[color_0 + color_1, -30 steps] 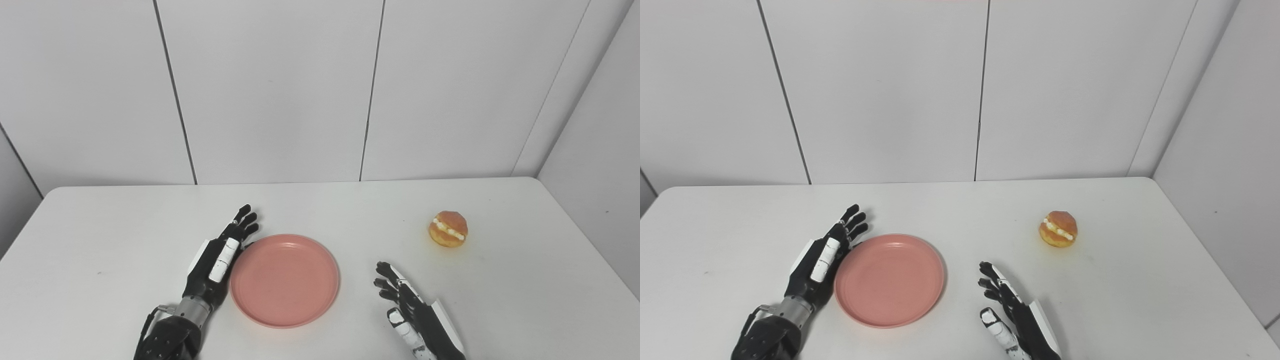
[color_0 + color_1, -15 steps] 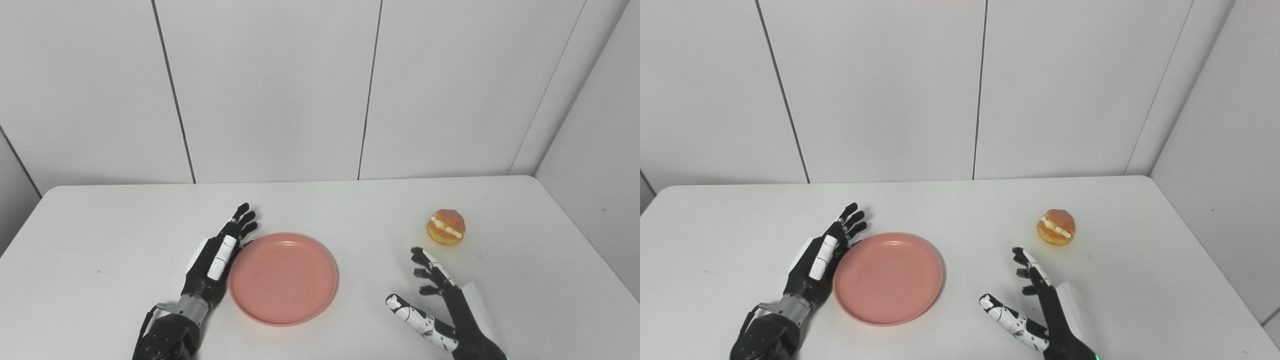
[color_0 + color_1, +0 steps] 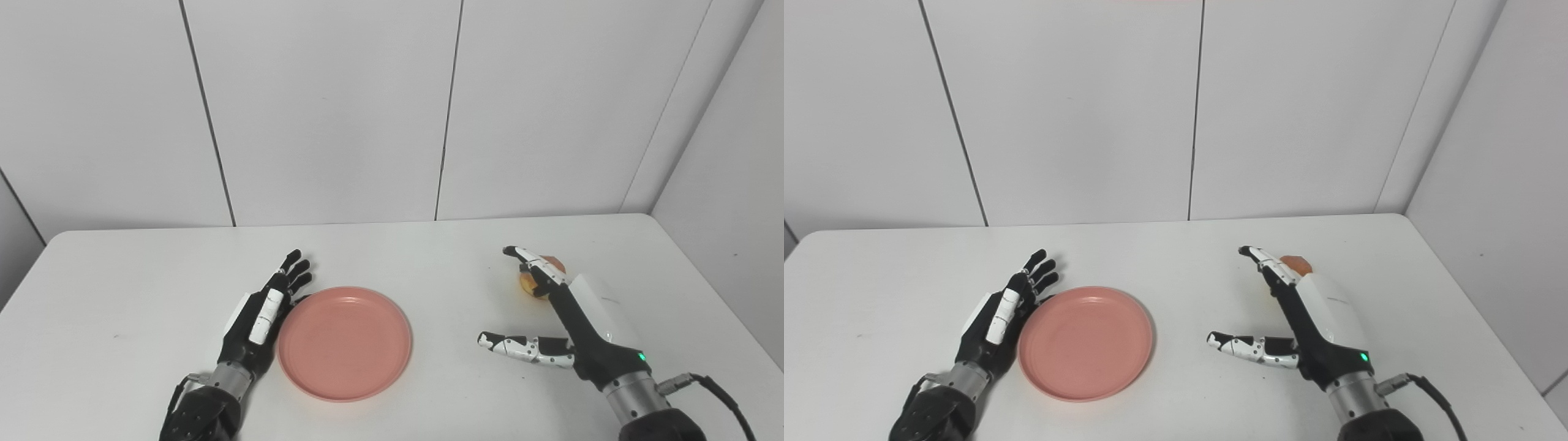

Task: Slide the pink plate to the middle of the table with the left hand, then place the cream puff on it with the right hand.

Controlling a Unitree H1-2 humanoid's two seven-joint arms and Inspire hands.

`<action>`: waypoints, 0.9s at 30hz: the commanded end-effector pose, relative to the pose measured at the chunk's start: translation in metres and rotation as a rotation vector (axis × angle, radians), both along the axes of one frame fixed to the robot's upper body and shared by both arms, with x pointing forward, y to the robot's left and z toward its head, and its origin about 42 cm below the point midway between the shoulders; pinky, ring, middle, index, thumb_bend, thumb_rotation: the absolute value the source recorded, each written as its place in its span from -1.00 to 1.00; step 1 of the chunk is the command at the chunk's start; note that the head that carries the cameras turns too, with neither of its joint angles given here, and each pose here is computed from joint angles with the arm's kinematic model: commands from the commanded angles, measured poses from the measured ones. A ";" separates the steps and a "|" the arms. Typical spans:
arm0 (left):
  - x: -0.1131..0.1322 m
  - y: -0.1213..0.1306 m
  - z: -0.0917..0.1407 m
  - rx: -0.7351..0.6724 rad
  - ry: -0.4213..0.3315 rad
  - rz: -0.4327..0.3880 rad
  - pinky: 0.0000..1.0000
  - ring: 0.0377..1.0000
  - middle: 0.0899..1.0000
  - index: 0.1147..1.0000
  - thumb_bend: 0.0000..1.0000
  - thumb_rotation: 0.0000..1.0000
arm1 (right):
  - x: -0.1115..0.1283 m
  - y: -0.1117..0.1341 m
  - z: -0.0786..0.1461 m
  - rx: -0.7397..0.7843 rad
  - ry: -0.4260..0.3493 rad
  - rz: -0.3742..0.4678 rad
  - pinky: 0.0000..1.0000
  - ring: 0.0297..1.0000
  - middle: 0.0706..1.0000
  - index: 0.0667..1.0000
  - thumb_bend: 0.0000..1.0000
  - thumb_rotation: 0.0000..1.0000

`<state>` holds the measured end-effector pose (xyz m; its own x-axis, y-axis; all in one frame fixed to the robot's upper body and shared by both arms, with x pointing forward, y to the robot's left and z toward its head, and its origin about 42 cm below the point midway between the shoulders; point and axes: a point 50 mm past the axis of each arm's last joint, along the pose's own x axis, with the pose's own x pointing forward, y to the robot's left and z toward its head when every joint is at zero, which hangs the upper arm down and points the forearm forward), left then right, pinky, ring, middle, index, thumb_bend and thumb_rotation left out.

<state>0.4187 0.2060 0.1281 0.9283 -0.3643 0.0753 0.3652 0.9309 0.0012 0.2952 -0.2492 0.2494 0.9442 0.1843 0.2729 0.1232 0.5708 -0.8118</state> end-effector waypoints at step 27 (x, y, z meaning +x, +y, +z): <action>-0.019 -0.011 -0.034 -0.007 0.118 -0.019 0.59 0.88 0.89 0.87 0.88 0.74 | 0.084 -0.070 0.088 -0.447 0.089 -0.121 0.72 0.86 0.83 0.68 1.00 -0.43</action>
